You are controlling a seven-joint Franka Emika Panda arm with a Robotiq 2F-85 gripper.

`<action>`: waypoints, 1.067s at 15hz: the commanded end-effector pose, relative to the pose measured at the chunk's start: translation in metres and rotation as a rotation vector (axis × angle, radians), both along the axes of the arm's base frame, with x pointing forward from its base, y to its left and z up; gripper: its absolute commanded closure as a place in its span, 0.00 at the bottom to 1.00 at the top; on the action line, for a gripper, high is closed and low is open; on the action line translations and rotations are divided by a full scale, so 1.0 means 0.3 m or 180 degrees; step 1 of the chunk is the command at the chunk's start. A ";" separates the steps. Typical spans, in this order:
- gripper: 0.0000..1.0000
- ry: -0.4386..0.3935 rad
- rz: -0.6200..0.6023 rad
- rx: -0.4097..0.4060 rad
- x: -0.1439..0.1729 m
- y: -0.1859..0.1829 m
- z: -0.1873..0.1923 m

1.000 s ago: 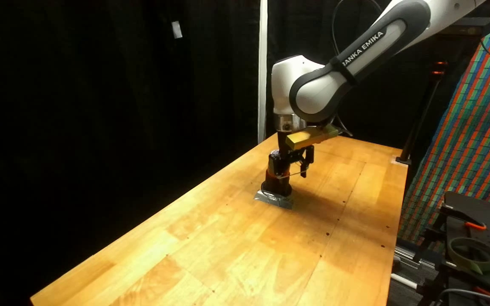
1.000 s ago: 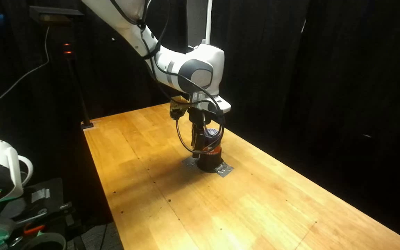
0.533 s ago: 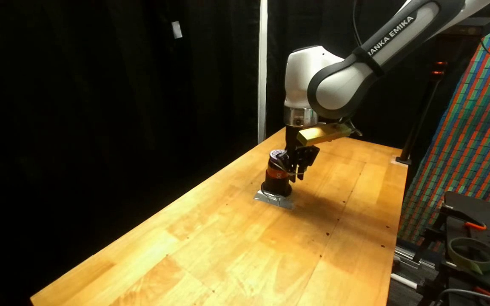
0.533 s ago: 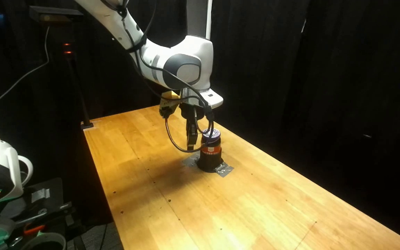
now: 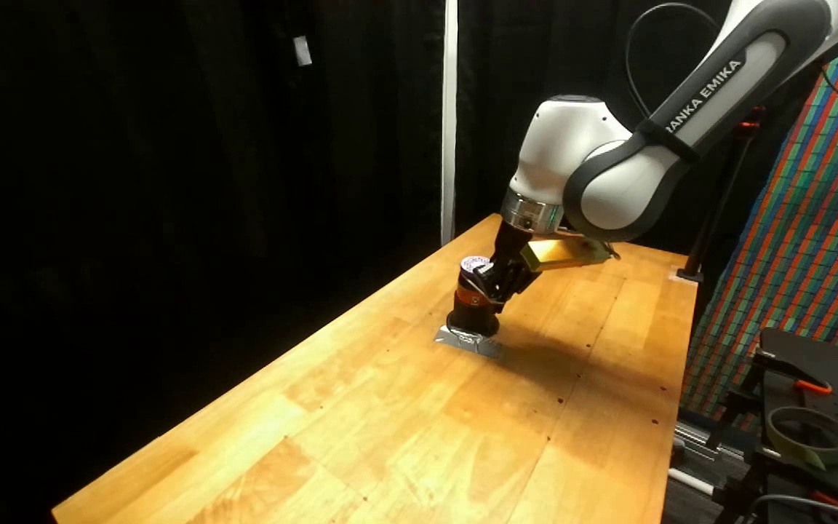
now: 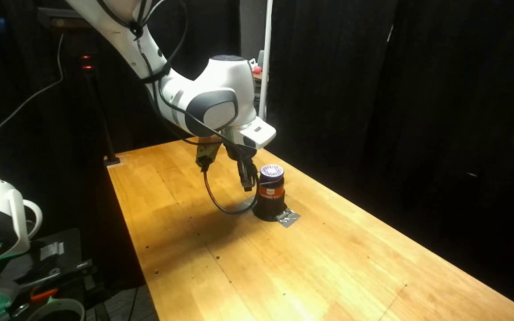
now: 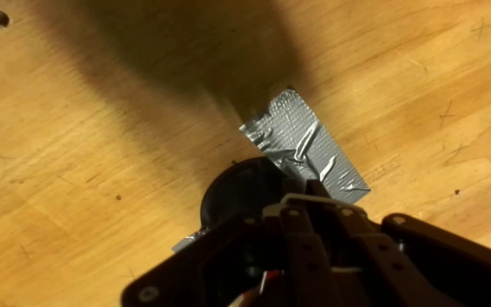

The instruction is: Put the rubber band around the cup

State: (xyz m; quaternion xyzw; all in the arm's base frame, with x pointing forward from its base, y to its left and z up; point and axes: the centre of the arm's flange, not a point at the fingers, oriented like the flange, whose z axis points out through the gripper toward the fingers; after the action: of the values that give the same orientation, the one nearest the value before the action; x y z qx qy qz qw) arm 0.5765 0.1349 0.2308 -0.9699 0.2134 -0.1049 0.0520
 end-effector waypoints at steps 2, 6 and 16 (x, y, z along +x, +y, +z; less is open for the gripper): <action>0.87 -0.0377 -0.0043 -0.0058 -0.103 0.005 0.007; 0.87 -0.0628 -0.0069 -0.0072 -0.134 -0.002 0.023; 0.88 -0.1237 -0.0176 -0.0007 -0.180 -0.010 0.085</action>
State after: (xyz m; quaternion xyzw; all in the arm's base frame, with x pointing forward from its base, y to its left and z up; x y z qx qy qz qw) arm 0.5416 0.1263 0.2467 -0.9355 0.2192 -0.2658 0.0781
